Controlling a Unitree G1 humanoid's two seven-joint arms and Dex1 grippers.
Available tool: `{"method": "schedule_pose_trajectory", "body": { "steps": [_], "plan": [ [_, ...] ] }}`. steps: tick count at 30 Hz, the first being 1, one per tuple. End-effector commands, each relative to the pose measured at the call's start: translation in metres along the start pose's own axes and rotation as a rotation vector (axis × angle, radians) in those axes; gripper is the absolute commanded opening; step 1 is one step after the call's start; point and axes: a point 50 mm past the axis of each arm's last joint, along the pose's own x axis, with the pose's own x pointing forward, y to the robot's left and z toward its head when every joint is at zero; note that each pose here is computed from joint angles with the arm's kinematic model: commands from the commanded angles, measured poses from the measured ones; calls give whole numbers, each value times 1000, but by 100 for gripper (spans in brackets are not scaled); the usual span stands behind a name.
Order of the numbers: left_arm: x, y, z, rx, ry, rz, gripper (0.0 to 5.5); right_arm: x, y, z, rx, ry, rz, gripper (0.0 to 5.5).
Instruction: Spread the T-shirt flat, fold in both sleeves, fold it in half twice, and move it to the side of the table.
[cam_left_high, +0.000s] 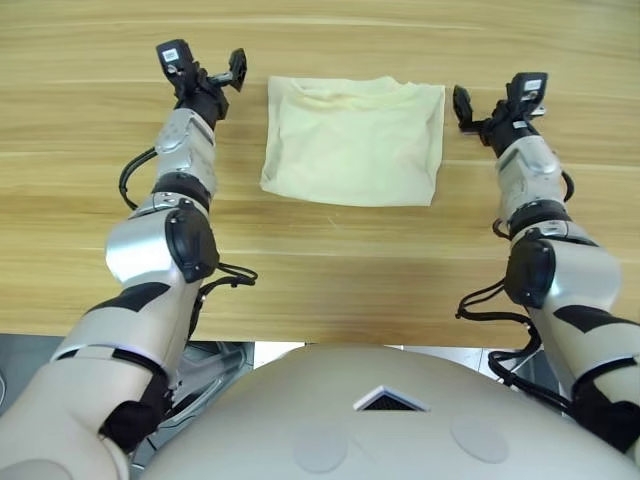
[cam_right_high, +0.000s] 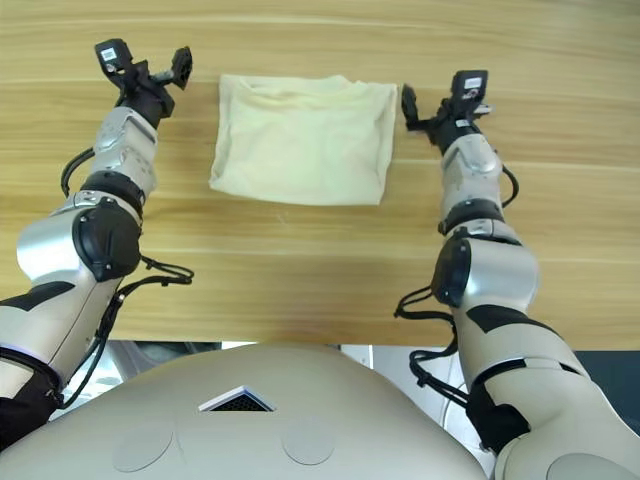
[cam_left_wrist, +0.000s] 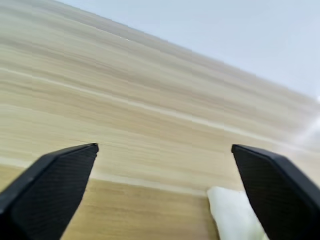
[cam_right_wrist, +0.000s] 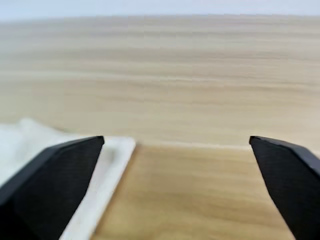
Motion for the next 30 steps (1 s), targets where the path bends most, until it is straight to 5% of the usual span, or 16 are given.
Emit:
{"method": "schedule_pose_trajectory", "body": {
  "steps": [1,6,13,18,22,26,30],
  "plan": [
    [-6,13,10,-58,-103,-25,531,0,-6,15,74,-95,15,540],
    [-25,15,18,36,-289,-300,464,-11,13,32,-331,-291,245,540],
    [-47,-3,-6,347,-320,-519,464,-31,43,-23,-1011,-77,565,540],
    [-51,-9,-17,388,-306,-539,464,-50,38,-50,-1123,31,709,540],
    [-52,-14,-24,394,-287,-554,464,-97,44,-81,-1141,88,1065,540],
    [-52,-17,-29,402,-269,-555,464,-152,76,-52,-1034,-178,1377,540],
    [-50,-23,-32,409,-254,-564,464,-171,90,-14,-959,-335,1437,540]
  ]
}}
